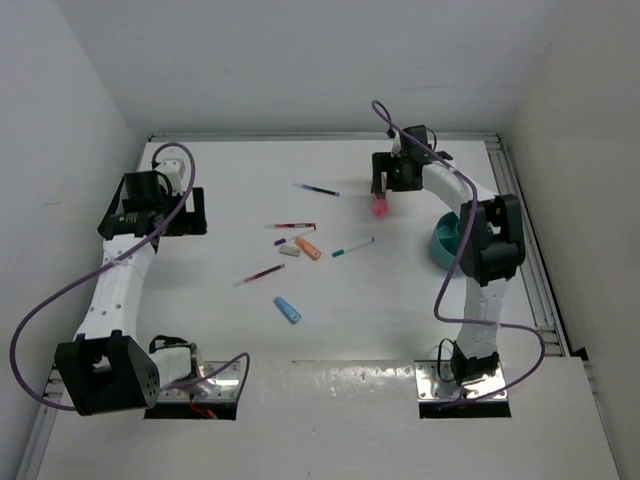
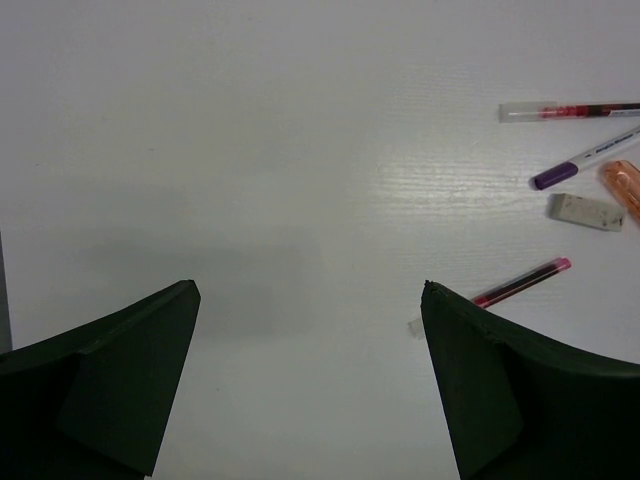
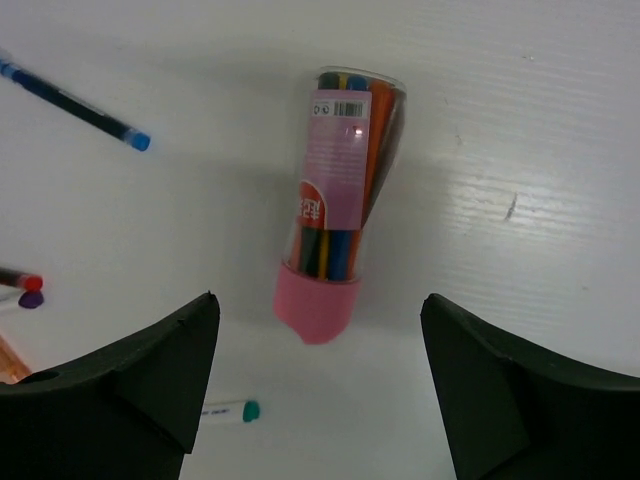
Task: Sort the stationery into containers
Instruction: Pick up the stationery from the center of the board.
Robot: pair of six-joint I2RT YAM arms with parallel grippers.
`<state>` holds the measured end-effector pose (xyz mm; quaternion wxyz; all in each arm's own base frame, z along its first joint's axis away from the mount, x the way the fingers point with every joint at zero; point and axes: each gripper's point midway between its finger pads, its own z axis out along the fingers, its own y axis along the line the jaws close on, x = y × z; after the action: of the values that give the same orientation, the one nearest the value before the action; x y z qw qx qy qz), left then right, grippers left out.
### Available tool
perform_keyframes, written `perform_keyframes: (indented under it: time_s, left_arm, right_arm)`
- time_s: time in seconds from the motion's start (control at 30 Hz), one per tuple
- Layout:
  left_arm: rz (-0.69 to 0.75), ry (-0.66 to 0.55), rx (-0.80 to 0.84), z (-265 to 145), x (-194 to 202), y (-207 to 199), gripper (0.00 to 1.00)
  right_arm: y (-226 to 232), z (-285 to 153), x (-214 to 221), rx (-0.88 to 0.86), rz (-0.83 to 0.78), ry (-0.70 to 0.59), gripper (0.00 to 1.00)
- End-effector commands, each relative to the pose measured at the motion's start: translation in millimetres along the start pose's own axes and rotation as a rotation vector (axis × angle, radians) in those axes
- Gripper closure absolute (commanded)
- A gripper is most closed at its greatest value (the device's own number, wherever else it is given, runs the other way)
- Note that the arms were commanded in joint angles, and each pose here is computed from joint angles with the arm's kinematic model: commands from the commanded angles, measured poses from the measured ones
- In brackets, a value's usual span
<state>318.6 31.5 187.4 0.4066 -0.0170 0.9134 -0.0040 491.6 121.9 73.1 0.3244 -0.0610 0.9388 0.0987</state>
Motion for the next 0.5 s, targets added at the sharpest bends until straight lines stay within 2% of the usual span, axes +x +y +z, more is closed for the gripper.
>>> perform_keyframes:
  time_s: [0.0, 0.27, 0.47]
  left_arm:
    - [-0.022, -0.007, -0.048, 1, -8, 11, 0.00]
    - [-0.038, 0.054, -0.080, 16, 5, 21, 0.00]
    - [-0.027, 0.085, -0.016, 24, 9, 15, 0.00]
  right_arm:
    - [4, 11, -30, 0.003, 0.020, -0.076, 0.20]
    - [6, 58, -13, -0.006, 0.027, -0.003, 0.27]
    - [3, 80, 6, -0.003, 0.039, 0.049, 0.35]
